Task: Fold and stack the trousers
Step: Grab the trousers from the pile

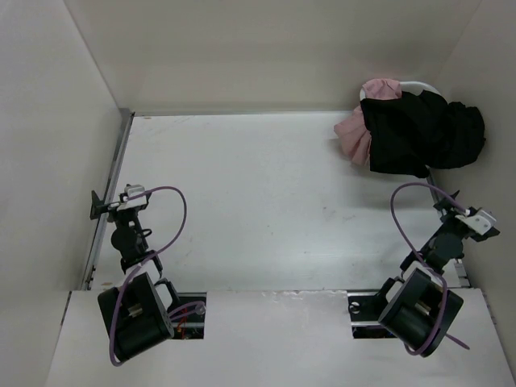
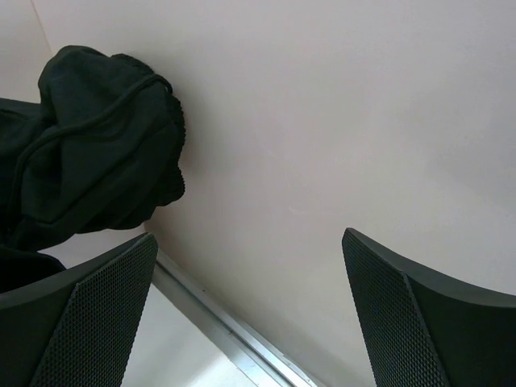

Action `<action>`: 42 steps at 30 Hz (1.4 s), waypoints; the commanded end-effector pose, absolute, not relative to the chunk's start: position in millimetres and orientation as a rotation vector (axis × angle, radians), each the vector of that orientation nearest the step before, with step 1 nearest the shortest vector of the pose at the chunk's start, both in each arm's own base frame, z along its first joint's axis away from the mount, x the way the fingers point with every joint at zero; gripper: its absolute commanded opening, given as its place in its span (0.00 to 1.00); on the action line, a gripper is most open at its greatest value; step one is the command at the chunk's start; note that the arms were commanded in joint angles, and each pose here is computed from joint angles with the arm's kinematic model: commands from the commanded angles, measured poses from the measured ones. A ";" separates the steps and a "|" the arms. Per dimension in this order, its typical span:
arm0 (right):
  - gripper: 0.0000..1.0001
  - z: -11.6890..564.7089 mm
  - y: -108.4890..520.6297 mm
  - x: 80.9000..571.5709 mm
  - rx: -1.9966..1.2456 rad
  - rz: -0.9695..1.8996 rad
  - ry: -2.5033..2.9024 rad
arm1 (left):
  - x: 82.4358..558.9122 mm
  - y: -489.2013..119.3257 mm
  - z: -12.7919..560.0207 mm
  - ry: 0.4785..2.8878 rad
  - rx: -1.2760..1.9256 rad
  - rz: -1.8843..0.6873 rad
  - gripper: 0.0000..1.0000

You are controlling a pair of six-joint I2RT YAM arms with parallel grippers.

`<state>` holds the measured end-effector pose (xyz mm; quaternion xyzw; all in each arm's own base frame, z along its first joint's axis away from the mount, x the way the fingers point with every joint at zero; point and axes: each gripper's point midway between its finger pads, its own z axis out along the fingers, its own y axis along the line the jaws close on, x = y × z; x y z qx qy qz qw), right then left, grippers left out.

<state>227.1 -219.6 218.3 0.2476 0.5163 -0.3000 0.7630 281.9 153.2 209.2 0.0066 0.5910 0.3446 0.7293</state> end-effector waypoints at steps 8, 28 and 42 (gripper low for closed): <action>1.00 241.0 -212.0 210.2 0.519 -0.645 0.975 | 271.7 136.0 206.7 1.256 0.074 0.709 1.00; 1.00 353.9 -149.1 424.7 0.256 -0.624 1.675 | 355.2 -94.9 258.9 1.714 0.611 -0.101 1.00; 0.80 231.3 -160.2 488.1 0.305 -0.554 2.187 | 363.7 -111.1 262.9 1.701 0.566 -0.087 1.00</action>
